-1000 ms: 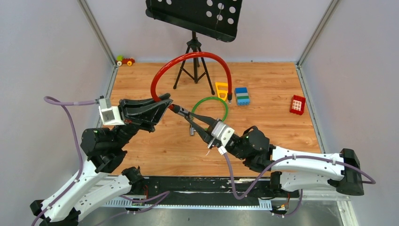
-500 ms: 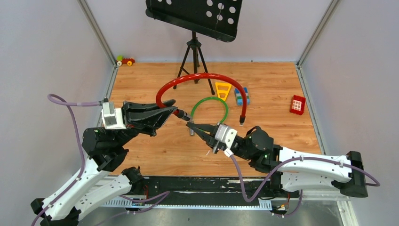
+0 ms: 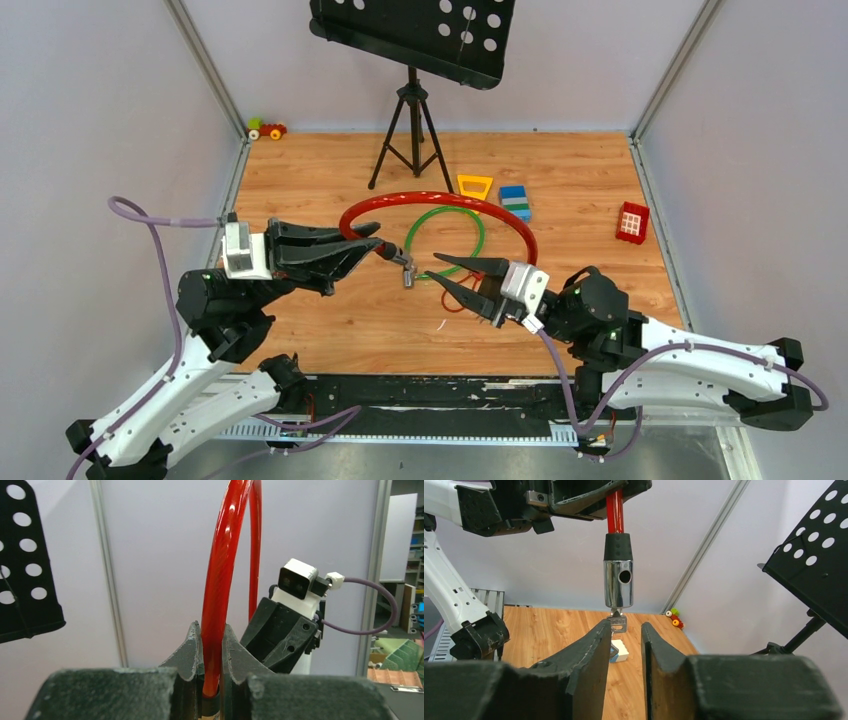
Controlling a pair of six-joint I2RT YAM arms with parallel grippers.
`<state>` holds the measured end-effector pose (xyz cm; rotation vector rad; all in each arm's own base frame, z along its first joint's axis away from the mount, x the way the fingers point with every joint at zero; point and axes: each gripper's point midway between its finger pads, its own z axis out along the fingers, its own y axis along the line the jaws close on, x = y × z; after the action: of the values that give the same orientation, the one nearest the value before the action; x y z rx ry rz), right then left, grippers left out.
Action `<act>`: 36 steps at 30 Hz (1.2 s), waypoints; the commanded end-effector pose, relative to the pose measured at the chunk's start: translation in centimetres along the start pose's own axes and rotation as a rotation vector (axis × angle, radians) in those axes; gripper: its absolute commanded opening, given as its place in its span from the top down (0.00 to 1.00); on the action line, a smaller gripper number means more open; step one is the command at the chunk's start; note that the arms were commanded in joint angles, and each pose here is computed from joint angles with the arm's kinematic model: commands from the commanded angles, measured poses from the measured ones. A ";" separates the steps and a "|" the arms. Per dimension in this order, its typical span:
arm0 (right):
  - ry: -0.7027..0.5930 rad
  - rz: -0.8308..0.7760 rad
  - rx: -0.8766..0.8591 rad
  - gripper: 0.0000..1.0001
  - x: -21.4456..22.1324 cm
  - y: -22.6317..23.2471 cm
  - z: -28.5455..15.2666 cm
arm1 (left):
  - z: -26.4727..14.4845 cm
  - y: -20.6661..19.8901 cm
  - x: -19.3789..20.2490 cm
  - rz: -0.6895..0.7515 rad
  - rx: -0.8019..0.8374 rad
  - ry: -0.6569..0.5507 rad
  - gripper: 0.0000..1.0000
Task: Lock with the key
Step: Adjust the key in the lock.
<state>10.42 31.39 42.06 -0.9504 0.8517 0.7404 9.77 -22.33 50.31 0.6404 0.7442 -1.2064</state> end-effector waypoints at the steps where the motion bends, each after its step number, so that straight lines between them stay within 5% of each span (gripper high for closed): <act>1: -0.014 0.033 0.000 0.67 -1.4 -0.6 -0.2 | 0.9 -1.7 -3.5 0.034 0.088 -0.101 1.00; 10: 0.008 0.091 -0.099 0.56 -0.6 0.8 0.5 | 1.2 -3.2 -3.4 0.001 0.184 -0.086 1.00; 36: 0.013 0.102 -0.124 0.68 0.6 1.0 1.4 | 1.2 -4.3 -3.5 -0.023 0.247 -0.085 1.00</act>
<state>10.68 33.30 38.66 -1.0795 0.9509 0.8494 6.89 -24.11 50.20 0.8148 0.6707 -1.3521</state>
